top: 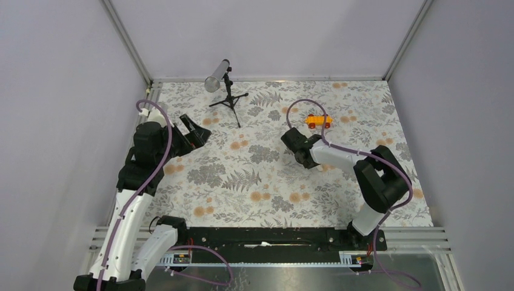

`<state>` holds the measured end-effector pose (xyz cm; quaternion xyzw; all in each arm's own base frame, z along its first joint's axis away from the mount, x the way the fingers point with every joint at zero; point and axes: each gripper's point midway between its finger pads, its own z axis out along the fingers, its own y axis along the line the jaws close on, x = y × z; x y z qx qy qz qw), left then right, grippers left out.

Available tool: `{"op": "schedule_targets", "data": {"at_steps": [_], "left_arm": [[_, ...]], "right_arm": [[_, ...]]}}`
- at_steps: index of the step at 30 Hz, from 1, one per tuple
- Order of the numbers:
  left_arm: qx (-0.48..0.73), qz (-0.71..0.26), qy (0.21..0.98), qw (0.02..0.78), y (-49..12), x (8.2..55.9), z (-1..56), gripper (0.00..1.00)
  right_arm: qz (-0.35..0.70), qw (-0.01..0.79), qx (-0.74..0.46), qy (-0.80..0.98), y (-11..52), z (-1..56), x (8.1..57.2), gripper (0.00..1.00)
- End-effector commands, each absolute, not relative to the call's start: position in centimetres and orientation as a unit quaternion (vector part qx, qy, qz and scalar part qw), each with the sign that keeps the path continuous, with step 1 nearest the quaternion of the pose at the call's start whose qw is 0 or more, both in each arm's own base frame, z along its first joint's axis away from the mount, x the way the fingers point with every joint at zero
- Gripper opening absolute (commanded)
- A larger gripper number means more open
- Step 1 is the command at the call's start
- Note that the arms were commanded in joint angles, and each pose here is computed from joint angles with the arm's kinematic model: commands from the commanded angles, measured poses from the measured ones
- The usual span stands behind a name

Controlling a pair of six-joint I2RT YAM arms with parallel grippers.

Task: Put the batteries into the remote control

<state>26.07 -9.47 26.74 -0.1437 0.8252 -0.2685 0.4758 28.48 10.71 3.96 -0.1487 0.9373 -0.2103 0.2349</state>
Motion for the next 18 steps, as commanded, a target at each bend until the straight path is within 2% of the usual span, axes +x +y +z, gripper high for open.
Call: {"op": "schedule_targets", "data": {"at_steps": [1,5,11,15,18], "left_arm": [[-0.133,-0.26,0.798,0.528,-8.7,26.3,30.2,0.99],[-0.128,-0.255,0.798,0.531,-8.5,26.1,30.6,0.99],[-0.118,-0.237,0.805,0.53,-8.1,25.7,31.1,0.99],[-0.082,-0.247,0.83,0.492,-9.2,24.9,30.7,0.99],[-0.083,-0.23,0.85,0.467,-8.8,24.5,30.2,0.99]], "right_arm": [[-0.242,0.215,-0.167,0.931,10.9,3.2,28.1,0.05],[-0.224,0.198,-0.171,0.939,12.1,2.3,27.6,0.32],[-0.134,0.208,-0.151,0.957,15.4,4.1,27.7,0.53],[-0.049,0.23,-0.148,0.961,17.8,7.1,27.4,0.75],[-0.001,0.27,-0.13,0.954,18.5,10.3,27.2,0.8]]}}
